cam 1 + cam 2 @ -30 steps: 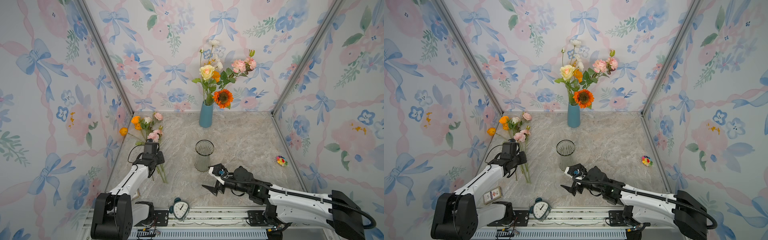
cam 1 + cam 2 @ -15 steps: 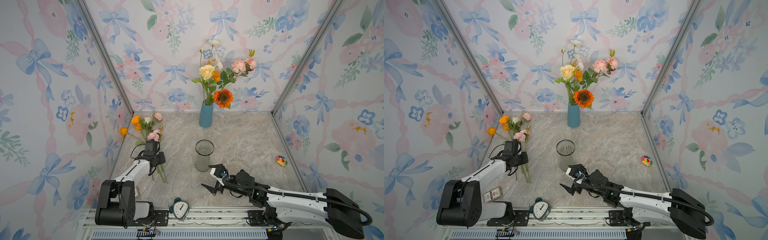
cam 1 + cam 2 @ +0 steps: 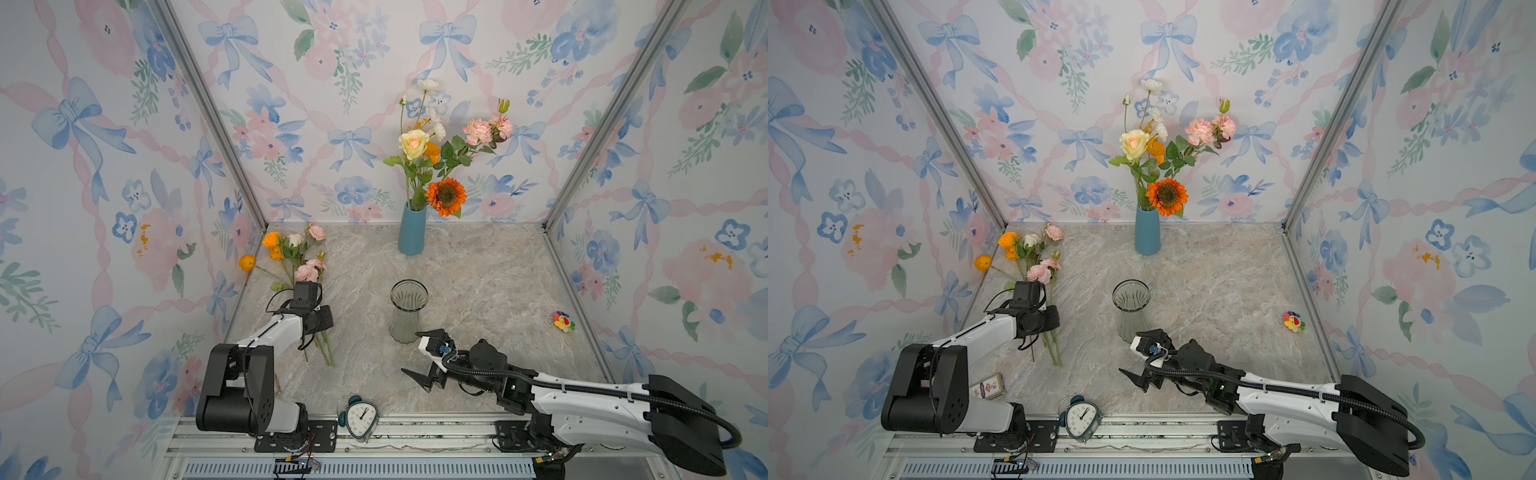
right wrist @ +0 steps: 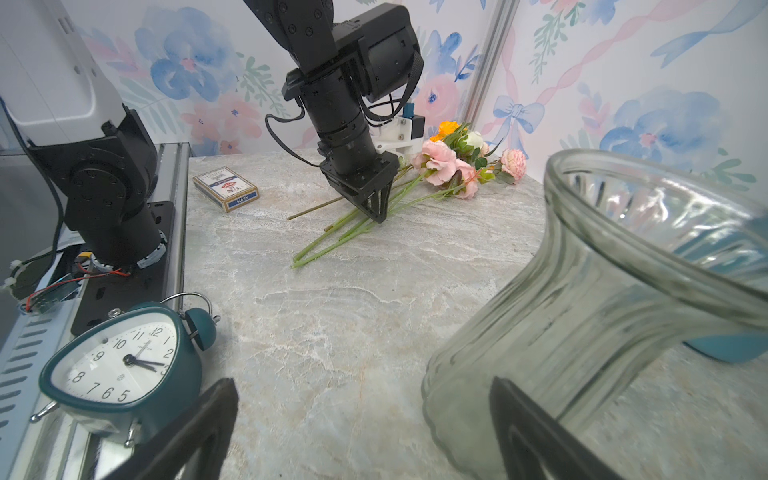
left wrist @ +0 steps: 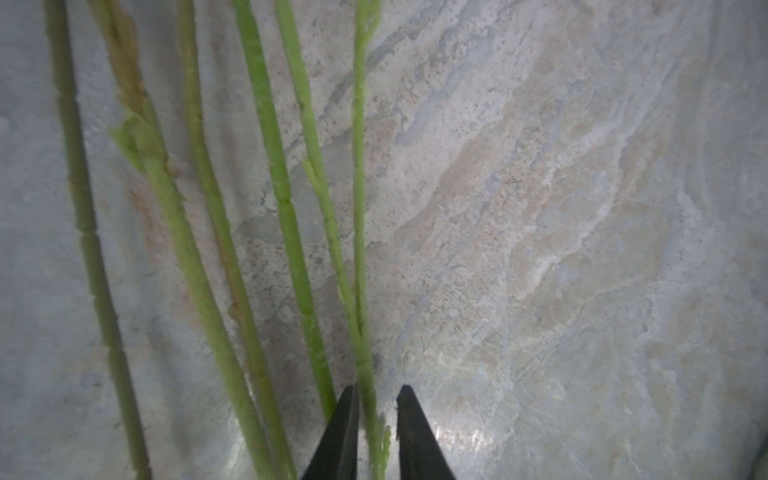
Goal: Arrange the flowers into the vase
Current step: 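Close the left gripper on the pink carnation stem, then lift the pink carnation with the left gripper and carry it over the glass vase, then lower the pink carnation stem into the glass vase with the left gripper, then open the left gripper and move it back to the stems on the table, then close the left gripper on an orange rose stem and lift it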
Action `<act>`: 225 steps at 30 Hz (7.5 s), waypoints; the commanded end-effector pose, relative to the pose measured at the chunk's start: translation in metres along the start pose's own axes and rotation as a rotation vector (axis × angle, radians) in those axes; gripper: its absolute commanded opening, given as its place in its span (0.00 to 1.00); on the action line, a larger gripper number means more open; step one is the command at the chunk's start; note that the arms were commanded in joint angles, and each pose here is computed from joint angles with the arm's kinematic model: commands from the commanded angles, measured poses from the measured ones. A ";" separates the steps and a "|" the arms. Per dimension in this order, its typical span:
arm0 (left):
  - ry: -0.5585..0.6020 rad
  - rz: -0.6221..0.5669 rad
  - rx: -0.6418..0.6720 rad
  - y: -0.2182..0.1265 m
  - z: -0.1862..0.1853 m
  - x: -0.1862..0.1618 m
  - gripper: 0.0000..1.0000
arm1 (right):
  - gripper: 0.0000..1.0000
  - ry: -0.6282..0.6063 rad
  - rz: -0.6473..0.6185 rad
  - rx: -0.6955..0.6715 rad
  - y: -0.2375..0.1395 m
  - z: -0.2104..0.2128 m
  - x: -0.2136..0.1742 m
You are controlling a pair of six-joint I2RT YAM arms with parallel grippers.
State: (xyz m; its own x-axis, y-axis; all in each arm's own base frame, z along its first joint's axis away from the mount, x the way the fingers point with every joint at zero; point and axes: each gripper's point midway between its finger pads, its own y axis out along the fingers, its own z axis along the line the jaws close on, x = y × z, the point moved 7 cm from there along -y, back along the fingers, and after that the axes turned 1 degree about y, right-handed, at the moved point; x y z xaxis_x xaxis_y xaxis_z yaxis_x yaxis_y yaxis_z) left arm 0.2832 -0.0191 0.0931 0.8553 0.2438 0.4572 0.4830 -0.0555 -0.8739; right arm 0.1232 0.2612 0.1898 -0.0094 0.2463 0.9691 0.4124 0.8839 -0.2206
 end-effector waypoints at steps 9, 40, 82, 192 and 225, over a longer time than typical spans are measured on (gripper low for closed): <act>0.012 0.009 0.021 0.004 0.001 0.002 0.19 | 0.97 -0.012 -0.045 -0.003 -0.001 0.001 0.009; 0.012 -0.163 -0.077 -0.033 -0.014 0.035 0.00 | 0.97 -0.025 -0.045 -0.047 -0.003 -0.009 0.005; 0.411 -1.228 -0.827 -0.243 -0.249 0.045 0.00 | 0.97 0.069 -0.106 -0.126 -0.023 -0.039 0.004; -0.198 -0.222 0.069 0.028 0.034 0.123 0.27 | 0.97 0.011 -0.021 0.095 0.004 -0.011 0.002; -0.163 -0.435 -0.337 -0.056 -0.001 0.158 0.00 | 0.97 0.011 0.008 0.066 0.008 -0.017 -0.003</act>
State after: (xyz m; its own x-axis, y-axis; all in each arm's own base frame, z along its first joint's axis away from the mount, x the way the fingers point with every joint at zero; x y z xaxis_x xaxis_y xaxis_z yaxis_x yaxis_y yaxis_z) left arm 0.3942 0.0239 0.1980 0.5738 0.4536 0.6819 0.8030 -0.1480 -0.5773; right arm 0.1361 0.2573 0.1780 0.0217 0.2620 0.9648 0.3325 0.9082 -0.2541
